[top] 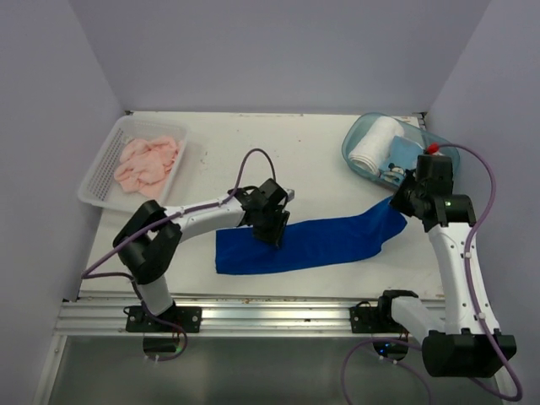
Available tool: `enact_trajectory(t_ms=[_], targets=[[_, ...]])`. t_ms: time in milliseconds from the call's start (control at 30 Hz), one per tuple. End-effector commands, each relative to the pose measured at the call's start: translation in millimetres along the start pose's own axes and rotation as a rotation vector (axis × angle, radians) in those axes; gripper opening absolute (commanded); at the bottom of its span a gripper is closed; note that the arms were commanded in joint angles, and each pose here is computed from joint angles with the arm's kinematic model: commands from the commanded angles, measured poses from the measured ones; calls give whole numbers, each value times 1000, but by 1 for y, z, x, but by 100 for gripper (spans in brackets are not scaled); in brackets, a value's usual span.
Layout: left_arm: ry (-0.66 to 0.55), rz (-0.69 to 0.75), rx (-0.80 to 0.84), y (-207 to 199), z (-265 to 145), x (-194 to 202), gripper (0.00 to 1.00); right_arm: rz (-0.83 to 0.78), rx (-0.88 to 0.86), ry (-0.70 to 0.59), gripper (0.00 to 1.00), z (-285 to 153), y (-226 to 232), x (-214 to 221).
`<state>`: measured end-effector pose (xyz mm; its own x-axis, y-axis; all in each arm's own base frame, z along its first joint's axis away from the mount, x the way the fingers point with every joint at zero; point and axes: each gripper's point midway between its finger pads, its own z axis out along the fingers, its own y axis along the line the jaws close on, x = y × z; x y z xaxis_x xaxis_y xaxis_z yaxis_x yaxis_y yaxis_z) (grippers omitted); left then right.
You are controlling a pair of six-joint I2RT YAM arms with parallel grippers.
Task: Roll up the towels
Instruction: Fold the towel
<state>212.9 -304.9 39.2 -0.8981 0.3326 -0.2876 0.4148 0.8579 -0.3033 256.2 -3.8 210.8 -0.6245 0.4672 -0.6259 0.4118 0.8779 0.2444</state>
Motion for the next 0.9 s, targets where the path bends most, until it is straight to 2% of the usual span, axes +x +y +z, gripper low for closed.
enact_trajectory(t_ms=[0, 133, 367, 467, 600, 733, 867], targets=[[-106, -61, 6, 16, -46, -33, 42, -50, -107, 3, 0, -21, 23, -7], [-150, -137, -67, 61, -71, -33, 42, -103, -228, 31, 0, -30, 58, 4], [-34, -176, -175, 122, -46, 20, 42, -216, -340, 93, 0, -33, 120, 36], [-2, -273, -202, 156, -42, 32, 41, -285, -395, 109, 0, -40, 151, 50], [10, -334, -196, 164, -35, 38, 40, -386, -436, 156, 0, -44, 185, 81], [6, -390, -230, 169, -34, 39, 39, -507, -499, 205, 0, -57, 228, 131], [-20, -430, -260, 176, -38, 36, 39, -549, -485, 225, 0, -52, 260, 162]])
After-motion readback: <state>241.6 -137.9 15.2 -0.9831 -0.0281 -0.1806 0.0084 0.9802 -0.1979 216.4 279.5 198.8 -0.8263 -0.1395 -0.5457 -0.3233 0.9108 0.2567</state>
